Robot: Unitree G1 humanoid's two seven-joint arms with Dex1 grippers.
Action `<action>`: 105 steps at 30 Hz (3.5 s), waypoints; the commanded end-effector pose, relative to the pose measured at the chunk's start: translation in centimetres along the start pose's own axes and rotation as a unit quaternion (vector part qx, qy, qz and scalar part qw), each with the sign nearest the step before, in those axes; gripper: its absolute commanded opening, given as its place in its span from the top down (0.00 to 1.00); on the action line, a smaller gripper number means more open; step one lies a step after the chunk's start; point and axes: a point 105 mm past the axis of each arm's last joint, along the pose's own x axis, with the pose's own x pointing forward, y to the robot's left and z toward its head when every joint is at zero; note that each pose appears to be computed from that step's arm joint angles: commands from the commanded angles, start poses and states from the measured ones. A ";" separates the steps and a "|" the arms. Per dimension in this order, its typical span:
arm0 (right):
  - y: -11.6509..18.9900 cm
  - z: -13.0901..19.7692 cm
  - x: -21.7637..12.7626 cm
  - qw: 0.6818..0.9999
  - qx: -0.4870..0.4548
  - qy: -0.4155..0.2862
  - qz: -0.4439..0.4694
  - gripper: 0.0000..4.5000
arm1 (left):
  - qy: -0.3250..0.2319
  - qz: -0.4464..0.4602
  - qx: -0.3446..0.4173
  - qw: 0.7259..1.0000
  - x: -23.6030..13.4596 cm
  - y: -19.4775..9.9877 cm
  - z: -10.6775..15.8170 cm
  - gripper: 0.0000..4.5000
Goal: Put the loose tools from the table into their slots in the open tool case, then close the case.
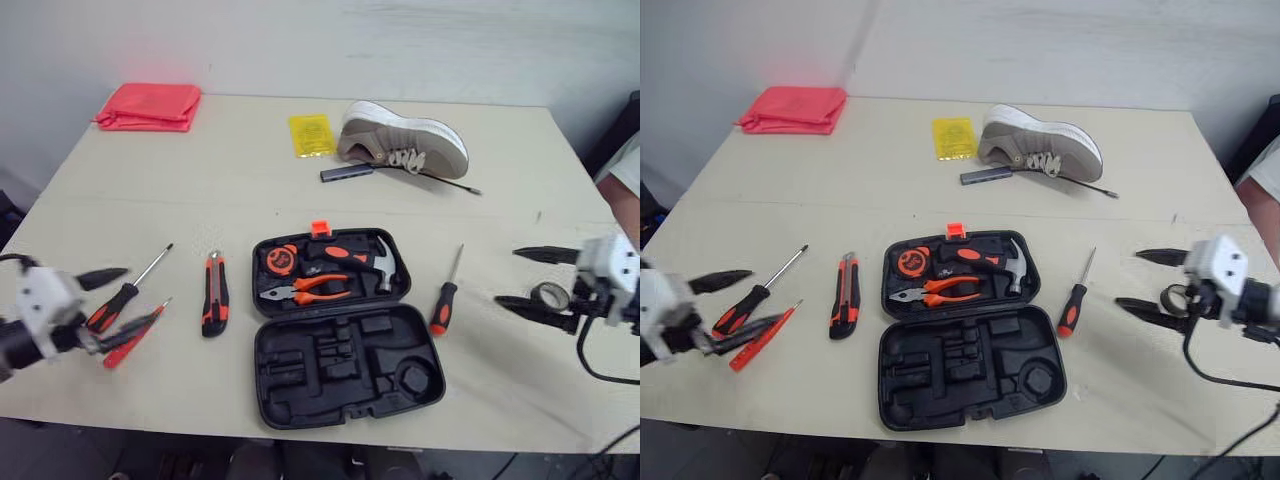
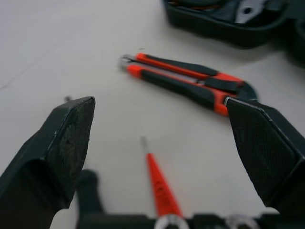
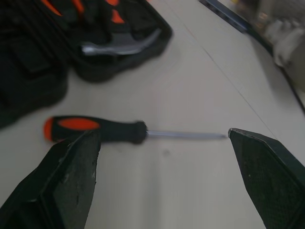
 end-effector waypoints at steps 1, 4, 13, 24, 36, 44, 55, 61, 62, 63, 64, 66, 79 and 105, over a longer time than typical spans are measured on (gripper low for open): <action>1.2 1.4 1.4 0.999 -0.003 -0.015 0.052 0.29 | 0.001 -0.027 0.021 0.999 1.5 -1.8 0.9 0.12; 1.7 0.8 3.0 0.996 -0.032 0.009 0.079 0.65 | -0.006 -0.032 0.007 0.999 2.7 -2.9 0.8 0.40; 1.6 -0.4 6.4 0.990 -0.089 0.044 0.101 1.00 | 0.021 -0.046 -0.013 0.999 6.2 -4.6 -0.4 0.99; 1.2 -2.2 8.4 0.980 -0.140 0.098 0.104 1.00 | 0.046 -0.075 -0.034 0.996 10.2 -6.0 -0.9 0.99; 2.6 -1.6 9.8 0.981 -0.130 0.069 0.124 1.00 | 0.023 -0.111 -0.043 0.993 13.2 -6.9 0.7 0.99; 3.6 -1.6 9.3 0.980 -0.119 0.070 0.146 1.00 | 0.000 -0.127 -0.076 0.989 13.3 -6.7 2.3 0.99; 5.0 -1.4 7.8 0.977 -0.101 0.079 0.170 1.00 | 0.013 -0.131 -0.058 0.990 14.7 -5.1 2.8 0.99; 4.5 -1.6 7.9 0.980 -0.102 0.080 0.147 1.00 | 0.018 -0.133 -0.056 0.989 14.7 -5.1 2.7 0.99; 4.5 -1.6 7.9 0.981 -0.103 0.079 0.145 1.00 | 0.018 -0.133 -0.056 0.989 14.5 -5.1 2.6 0.99; 4.4 -1.6 8.0 0.981 -0.102 0.077 0.144 1.00 | 0.019 -0.133 -0.056 0.989 14.2 -5.1 2.5 0.99; 4.4 -1.6 8.0 0.982 -0.100 0.075 0.142 1.00 | 0.018 -0.133 -0.056 0.989 14.0 -5.1 2.5 0.99; 4.4 -1.5 8.1 0.983 -0.097 0.069 0.140 1.00 | 0.016 -0.133 -0.056 0.989 13.7 -5.1 2.5 0.99; 2.3 1.7 5.5 0.993 -0.076 -0.007 0.091 1.00 | -0.082 -0.099 -0.028 0.991 8.5 -2.7 5.7 0.99; 0.9 -8.4 -12.4 0.962 0.066 0.031 -0.262 0.00 | 0.072 0.308 -0.132 0.939 -14.7 7.1 -6.8 0.02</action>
